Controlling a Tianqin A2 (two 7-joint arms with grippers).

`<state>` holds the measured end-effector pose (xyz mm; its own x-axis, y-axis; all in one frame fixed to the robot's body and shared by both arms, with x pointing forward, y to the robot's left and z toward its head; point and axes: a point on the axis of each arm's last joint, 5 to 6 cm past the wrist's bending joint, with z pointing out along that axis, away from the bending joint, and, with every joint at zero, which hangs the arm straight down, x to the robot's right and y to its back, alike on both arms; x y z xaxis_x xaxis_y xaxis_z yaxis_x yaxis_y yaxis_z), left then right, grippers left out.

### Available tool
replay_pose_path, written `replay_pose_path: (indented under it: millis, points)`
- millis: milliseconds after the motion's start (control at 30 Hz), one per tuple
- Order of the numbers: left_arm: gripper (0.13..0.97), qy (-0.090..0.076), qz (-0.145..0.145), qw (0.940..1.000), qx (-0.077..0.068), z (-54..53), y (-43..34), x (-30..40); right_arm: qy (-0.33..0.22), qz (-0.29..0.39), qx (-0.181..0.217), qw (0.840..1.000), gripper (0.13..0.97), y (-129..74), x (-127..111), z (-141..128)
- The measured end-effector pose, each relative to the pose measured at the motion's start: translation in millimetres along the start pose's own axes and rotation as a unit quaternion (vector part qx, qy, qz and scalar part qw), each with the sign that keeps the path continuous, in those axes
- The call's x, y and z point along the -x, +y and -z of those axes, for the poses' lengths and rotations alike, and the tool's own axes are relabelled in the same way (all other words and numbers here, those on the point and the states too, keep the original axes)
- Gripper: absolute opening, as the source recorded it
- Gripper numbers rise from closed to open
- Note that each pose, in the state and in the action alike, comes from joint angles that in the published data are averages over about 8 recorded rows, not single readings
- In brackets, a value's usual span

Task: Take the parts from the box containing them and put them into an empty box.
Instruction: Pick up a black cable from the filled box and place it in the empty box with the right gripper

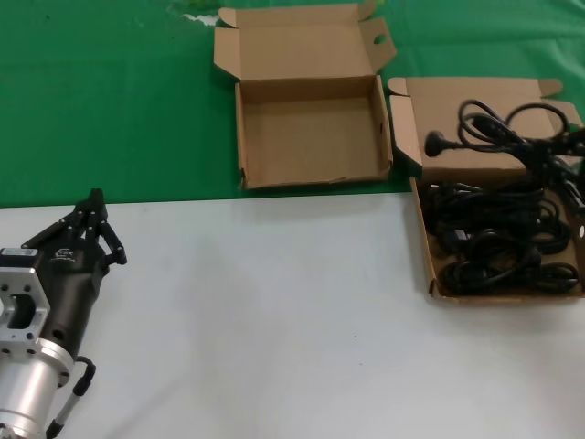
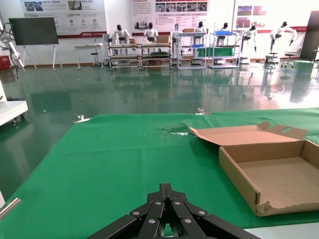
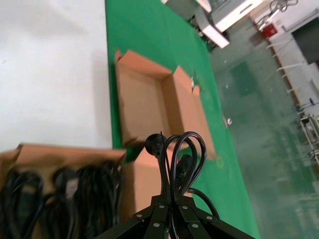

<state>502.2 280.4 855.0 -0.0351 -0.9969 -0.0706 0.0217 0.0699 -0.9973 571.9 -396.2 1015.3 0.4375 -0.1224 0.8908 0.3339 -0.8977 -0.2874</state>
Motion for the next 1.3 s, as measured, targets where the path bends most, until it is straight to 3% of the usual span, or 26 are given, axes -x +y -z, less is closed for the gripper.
replay_pose_path:
  millis: [600,1300]
  points:
    - [0.139,0.0,0.0,1.0,0.0,0.0,0.0,0.0,0.024,0.001,-0.078,0.997,0.139,-55.8,-1.7,-74.6]
    - [0.139,0.0,0.0,1.0,0.0,0.0,0.0,0.0,0.033,0.011,-0.109,0.993,0.139,-104.7,14.6,-169.5]
